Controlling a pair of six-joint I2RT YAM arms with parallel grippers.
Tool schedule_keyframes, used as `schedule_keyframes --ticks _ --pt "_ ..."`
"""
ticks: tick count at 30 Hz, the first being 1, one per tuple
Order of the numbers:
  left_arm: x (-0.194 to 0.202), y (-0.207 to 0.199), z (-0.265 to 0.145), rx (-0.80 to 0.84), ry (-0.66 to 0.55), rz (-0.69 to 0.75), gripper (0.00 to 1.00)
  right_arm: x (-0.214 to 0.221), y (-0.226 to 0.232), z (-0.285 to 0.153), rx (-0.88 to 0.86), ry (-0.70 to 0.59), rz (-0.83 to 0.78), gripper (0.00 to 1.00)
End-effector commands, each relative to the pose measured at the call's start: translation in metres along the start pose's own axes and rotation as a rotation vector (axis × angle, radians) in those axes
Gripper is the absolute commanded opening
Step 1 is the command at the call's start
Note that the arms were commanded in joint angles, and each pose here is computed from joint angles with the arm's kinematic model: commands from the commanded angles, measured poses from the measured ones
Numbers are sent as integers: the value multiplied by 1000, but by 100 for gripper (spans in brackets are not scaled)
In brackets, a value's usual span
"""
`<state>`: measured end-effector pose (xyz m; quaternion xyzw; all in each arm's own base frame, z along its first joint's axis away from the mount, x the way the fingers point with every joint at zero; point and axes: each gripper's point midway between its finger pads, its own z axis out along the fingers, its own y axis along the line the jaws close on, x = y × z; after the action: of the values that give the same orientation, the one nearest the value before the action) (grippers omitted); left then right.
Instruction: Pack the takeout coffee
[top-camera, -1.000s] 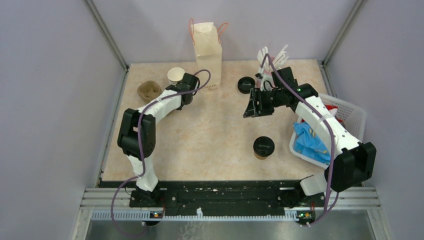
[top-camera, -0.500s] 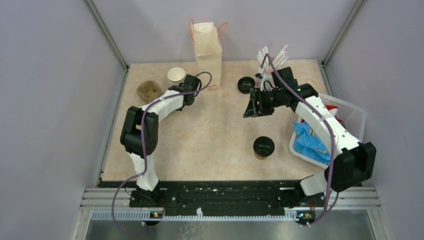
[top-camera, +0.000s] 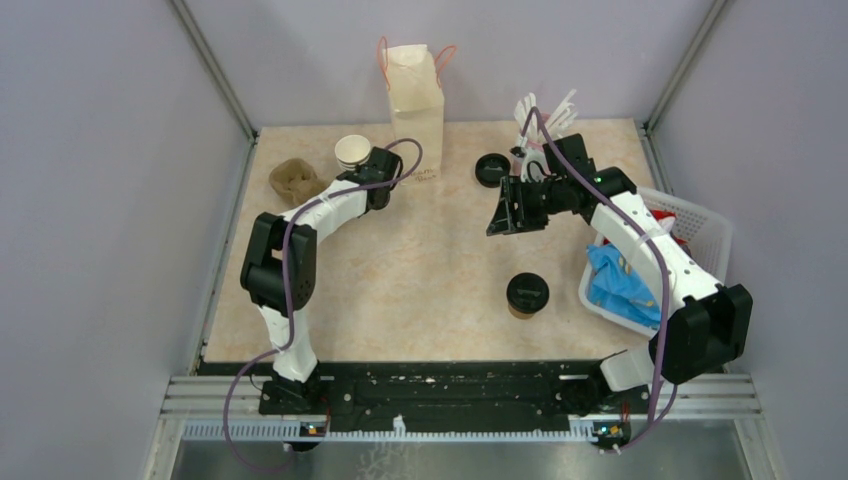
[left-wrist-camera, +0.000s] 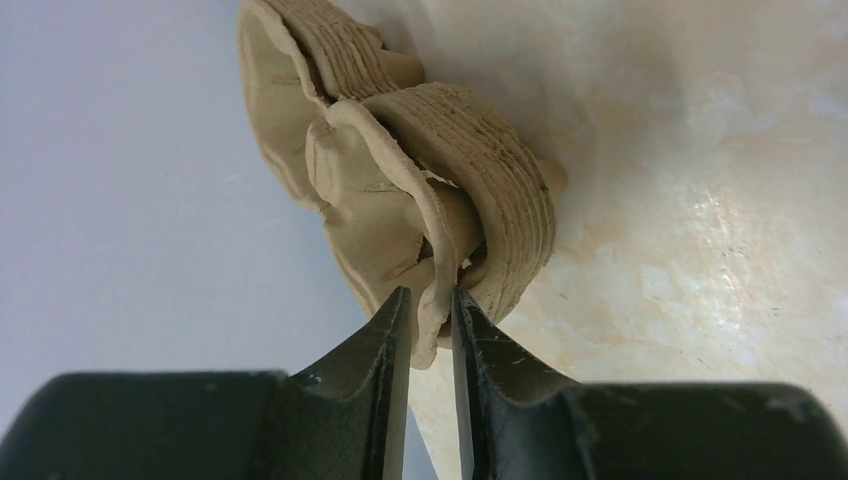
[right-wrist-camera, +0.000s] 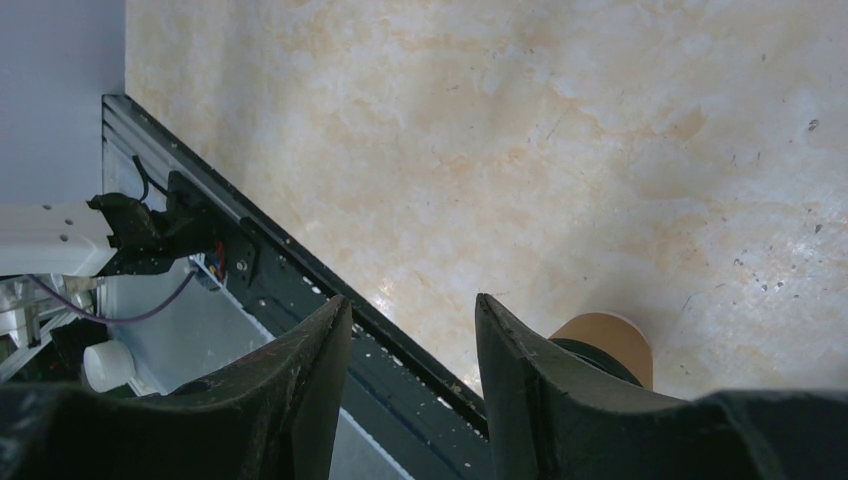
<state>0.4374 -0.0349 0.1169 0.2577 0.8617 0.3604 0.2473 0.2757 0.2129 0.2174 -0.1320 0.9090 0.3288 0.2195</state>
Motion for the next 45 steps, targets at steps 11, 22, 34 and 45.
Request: schedule_keyframes --ticks 11,22,34,45 --pt "8 22 3 -198 35 -97 24 -15 11 -14 -18 -63 -56 49" --pt "-10 61 -15 -288 -16 -143 33 -16 11 -14 -19 -65 -57 49" --pt "-2 47 -6 -159 37 -163 30 -15 11 -13 -18 -66 -57 48" --pt "11 7 5 -4 78 -137 42 -14 10 -12 -18 -63 -54 48"
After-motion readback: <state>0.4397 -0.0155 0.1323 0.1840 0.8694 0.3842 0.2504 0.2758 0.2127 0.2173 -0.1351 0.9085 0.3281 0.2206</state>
